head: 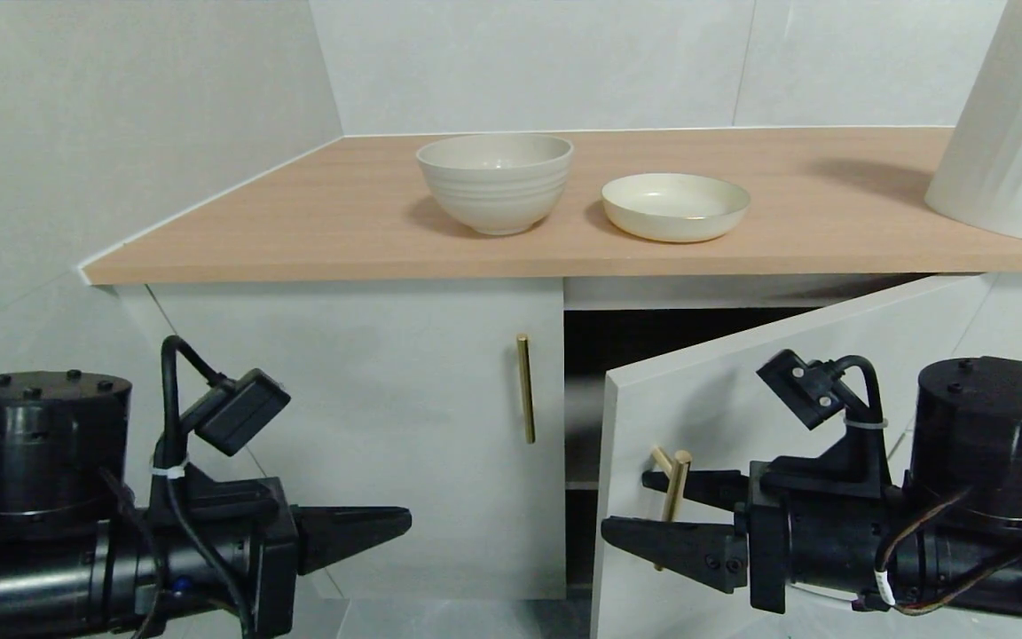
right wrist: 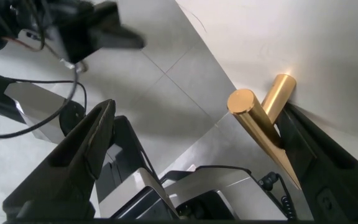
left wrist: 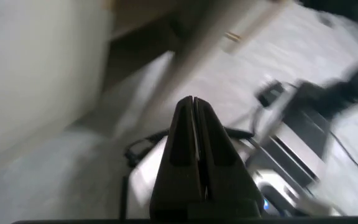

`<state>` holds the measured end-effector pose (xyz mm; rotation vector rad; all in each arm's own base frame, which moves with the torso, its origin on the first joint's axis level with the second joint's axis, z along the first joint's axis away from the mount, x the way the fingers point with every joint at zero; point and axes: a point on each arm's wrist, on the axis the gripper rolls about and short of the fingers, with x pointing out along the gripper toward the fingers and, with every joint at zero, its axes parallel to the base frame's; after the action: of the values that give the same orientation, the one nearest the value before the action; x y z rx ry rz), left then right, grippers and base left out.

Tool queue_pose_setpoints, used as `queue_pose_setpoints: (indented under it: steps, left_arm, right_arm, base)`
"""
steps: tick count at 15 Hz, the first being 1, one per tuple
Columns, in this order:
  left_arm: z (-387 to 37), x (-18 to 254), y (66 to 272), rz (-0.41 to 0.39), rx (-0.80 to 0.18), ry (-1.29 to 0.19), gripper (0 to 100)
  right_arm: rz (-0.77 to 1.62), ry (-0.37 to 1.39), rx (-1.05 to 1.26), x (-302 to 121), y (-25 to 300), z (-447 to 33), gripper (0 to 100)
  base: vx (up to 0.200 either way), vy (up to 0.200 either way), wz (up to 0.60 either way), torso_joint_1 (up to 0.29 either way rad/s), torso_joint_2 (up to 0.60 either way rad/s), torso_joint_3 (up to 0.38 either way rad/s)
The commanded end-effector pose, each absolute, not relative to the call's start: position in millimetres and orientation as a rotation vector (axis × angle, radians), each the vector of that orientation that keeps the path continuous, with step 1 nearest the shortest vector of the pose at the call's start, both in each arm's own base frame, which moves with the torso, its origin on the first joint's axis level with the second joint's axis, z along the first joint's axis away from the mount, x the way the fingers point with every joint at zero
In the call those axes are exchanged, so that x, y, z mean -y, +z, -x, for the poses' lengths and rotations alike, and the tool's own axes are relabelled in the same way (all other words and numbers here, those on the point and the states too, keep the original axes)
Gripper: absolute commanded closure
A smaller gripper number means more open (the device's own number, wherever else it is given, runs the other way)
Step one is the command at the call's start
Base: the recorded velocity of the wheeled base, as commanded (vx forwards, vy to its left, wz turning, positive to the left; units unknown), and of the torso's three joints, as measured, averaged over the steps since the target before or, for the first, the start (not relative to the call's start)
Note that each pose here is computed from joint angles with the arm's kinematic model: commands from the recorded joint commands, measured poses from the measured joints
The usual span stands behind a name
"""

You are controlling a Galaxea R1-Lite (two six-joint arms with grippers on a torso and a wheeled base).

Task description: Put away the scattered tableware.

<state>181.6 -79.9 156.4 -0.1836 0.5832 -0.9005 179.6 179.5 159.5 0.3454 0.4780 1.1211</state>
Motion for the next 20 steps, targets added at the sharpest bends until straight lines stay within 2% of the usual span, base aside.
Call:
queue_pose_setpoints:
  steps: [1,4,8,10,11,12,15,18,20]
  left_arm:
    - [-194.9,84.6,151.0,0.180,-0.600,-0.858,100]
    - [-198.2,111.1,144.8,0.151,-0.587,-0.867,100]
    - [-225.6,164.5,156.0,0.105,-0.533,-0.908,100]
    - [-231.4,179.2,155.4,0.105,-0.514,-0.932,100]
    - [-232.4,186.7,151.3,0.115,-0.502,-0.949,100]
    - [-235.6,192.6,140.0,0.167,-0.495,-0.950,100]
    - [-254.1,208.9,116.3,0.207,-0.371,-0.954,100]
    - [-251.7,225.1,114.6,0.264,-0.289,-0.976,100]
    - [-251.1,228.7,115.6,0.270,-0.256,-0.987,100]
  right_arm:
    - [-0.343,1.121,-0.483,-180.1,158.2,-180.0,0]
    - [-0.345,1.122,-0.472,-179.5,160.9,-179.5,0]
    - [-0.347,1.127,-0.462,-178.0,163.6,-177.8,0]
    - [-0.348,1.128,-0.455,-177.3,165.2,-177.1,0]
    - [-0.352,1.127,-0.443,-175.5,168.5,-176.3,0]
    - [-0.355,1.120,-0.433,-172.4,170.3,-176.8,0]
    - [-0.355,1.118,-0.430,-171.7,170.7,-177.2,0]
    - [-0.353,1.115,-0.439,-171.8,169.6,-177.3,0]
    - [-0.352,1.113,-0.449,-172.3,167.5,-177.9,0]
  base:
    - [0.000,0.000,0.00,0.000,0.00,0.000]
    - [0.000,0.000,0.00,0.000,0.00,0.000]
    - [0.000,0.000,0.00,0.000,0.00,0.000]
    - [0.000,0.000,0.00,0.000,0.00,0.000]
    - [0.000,0.000,0.00,0.000,0.00,0.000]
    - [0.000,0.000,0.00,0.000,0.00,0.000]
    - [0.000,0.000,0.00,0.000,0.00,0.000]
    - [0.000,0.000,0.00,0.000,0.00,0.000]
    - [0.000,0.000,0.00,0.000,0.00,0.000]
